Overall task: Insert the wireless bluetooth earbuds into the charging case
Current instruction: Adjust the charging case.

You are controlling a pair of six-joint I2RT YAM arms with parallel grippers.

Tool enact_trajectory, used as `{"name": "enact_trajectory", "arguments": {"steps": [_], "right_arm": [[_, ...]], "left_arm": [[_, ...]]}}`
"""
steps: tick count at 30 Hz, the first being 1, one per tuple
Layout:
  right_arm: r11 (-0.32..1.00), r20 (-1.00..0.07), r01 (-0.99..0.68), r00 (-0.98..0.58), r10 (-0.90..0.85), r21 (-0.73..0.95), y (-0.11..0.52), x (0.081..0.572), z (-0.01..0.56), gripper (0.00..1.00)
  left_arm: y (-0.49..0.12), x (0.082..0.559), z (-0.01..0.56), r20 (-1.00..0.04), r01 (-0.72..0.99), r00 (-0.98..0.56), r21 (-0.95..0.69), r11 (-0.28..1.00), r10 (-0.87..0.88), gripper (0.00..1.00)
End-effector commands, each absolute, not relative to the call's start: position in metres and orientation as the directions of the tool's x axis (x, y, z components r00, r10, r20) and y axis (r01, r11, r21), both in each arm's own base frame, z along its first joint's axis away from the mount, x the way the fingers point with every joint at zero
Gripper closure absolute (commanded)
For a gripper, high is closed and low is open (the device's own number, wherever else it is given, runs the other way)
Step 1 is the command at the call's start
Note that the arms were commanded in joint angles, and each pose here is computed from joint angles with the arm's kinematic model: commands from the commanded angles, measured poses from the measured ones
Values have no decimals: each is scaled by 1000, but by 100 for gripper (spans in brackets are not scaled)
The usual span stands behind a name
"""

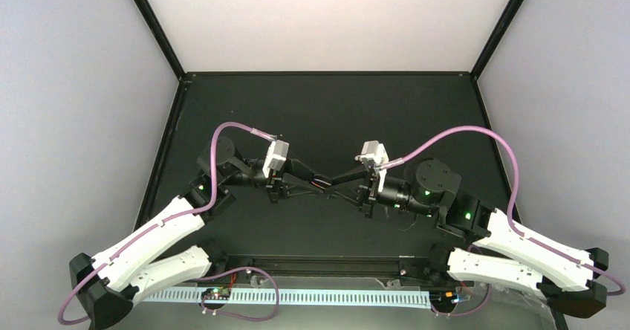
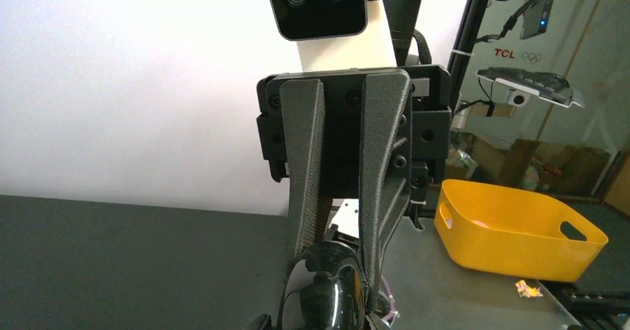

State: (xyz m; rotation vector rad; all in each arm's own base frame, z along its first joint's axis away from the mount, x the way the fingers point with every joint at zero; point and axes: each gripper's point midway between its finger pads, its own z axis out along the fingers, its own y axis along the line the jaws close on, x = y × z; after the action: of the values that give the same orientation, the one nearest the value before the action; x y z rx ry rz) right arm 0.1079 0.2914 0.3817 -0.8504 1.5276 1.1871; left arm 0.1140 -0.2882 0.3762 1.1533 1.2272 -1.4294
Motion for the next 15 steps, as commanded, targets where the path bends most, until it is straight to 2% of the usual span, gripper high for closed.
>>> {"name": "enact_trajectory", "arguments": {"steps": [1,11,15], "right_arm": [[274,-962,-923,-254,98,272,286,109,393,89],[270,-961,-924,-243,131,271,282,108,399,89],[271,-961,-924,-242,133,270,282,108,398,89]], "left_arm": [[-286,114,385,-984,986,-148,-140,-88,-94,69],[-287,114,383,-978,980,-181,-170,-102,-101,68],[-287,113,387,-975,978,-190,-177,-111,-112,73]]}}
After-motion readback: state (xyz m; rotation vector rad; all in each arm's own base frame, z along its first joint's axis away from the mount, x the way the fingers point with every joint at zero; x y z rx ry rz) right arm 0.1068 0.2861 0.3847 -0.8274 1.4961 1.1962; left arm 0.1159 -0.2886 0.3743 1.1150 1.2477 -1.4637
